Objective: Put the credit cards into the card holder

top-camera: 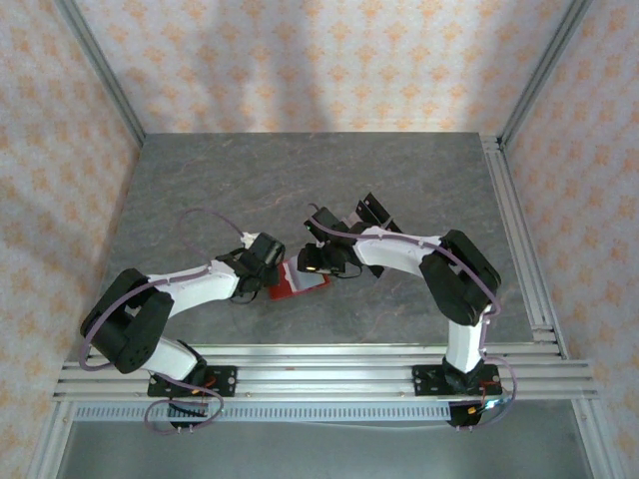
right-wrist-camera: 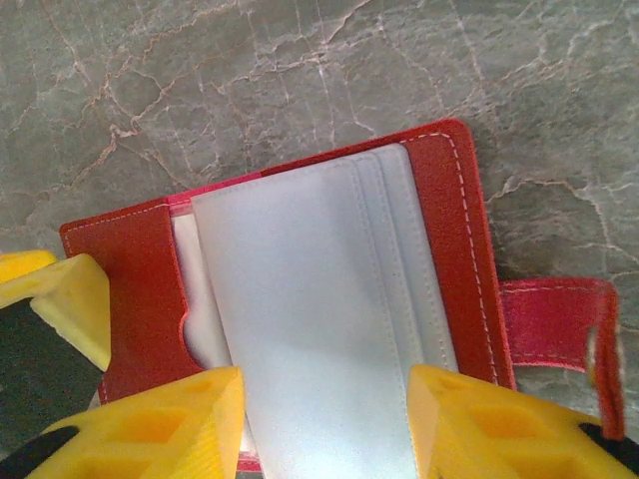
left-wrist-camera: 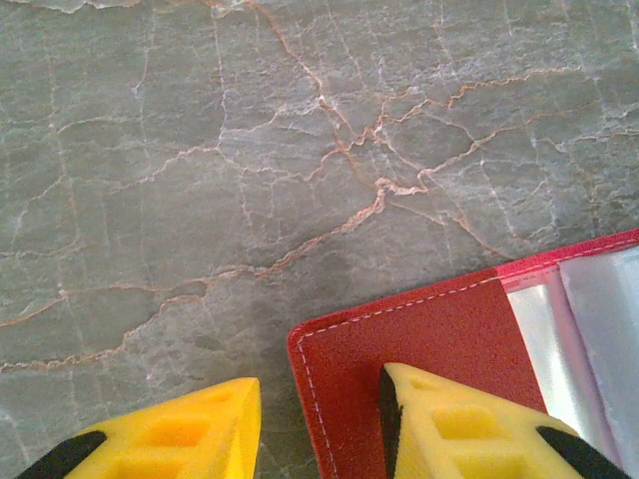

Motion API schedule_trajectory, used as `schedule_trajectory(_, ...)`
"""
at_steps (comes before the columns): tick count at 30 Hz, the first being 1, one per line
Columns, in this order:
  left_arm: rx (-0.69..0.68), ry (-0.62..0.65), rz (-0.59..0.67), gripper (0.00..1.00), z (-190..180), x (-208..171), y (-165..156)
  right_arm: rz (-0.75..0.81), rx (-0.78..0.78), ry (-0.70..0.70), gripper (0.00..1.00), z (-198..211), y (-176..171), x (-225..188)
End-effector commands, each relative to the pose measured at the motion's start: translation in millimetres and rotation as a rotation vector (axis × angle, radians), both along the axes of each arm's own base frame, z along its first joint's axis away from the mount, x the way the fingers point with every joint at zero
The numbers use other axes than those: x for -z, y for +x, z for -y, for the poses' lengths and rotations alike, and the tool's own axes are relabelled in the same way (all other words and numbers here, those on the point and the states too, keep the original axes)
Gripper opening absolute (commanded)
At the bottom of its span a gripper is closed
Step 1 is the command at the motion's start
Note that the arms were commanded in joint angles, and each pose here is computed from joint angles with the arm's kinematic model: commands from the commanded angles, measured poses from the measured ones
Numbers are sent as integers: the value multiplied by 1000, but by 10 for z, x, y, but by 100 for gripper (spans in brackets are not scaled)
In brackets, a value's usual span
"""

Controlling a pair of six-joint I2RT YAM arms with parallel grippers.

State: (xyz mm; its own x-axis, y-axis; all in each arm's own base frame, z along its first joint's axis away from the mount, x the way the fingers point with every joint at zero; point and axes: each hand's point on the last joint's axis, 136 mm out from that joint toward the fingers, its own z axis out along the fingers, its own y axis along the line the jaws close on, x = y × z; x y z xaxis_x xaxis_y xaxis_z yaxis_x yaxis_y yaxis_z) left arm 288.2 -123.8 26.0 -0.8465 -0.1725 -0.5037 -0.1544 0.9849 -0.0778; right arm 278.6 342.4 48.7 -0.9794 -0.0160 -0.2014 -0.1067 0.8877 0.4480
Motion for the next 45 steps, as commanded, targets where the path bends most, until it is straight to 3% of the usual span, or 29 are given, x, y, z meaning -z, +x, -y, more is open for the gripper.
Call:
schedule_trajectory(1, 1, 13, 11, 36, -27, -9, 55, -5, -2, 1, 46, -72, 20, 49)
schedule_trajectory(25, -24, -4, 37, 36, -80, -105, 88, -102, 10, 218, 43, -421, -111, -47)
schedule_trajectory(45, -206, -13, 98, 37, -608, -488, 44, -97, -24, 245, 45, -654, -168, -168)
